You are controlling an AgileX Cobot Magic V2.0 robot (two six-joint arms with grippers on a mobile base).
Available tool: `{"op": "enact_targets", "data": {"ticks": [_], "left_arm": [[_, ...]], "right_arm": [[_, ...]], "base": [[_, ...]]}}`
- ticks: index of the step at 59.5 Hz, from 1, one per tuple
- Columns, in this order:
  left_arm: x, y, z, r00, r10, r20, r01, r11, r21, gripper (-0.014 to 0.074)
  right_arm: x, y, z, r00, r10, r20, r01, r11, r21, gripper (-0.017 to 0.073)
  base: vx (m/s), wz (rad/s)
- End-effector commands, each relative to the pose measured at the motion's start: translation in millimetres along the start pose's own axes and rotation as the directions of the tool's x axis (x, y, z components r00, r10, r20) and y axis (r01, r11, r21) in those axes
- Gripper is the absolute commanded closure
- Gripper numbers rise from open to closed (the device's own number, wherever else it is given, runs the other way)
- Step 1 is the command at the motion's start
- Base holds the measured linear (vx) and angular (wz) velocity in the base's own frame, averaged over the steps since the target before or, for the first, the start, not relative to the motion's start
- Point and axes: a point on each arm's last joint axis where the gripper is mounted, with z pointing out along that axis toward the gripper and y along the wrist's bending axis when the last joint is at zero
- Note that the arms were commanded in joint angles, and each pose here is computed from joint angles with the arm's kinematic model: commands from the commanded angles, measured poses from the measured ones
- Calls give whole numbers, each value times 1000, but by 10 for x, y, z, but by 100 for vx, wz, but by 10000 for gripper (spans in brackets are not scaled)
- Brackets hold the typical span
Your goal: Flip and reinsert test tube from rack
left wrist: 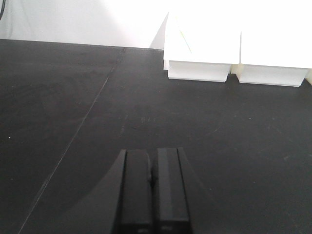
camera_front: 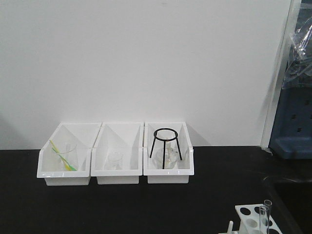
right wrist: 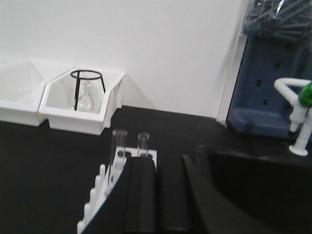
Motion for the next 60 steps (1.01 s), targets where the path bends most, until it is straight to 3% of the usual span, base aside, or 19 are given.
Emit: {"op": "enact_targets", "data": {"ticks": [1,14,60], "left_arm": [[-74,-15,-4,996,-4,87,2,1000,19,600],[-74,-15,-4,996,-4,87,2,1000,19,600],[-74,-15,-4,996,-4,87,2,1000,19,600]], "right_arm": [[120,15,-67,992,28,123,-30,999,11,568],[485,51,-51,979,166,114,-168,986,2,568],[468,49,-54,978,166,129,-168,986,2,568]], "base": [[0,0],[0,0],[0,0]]}}
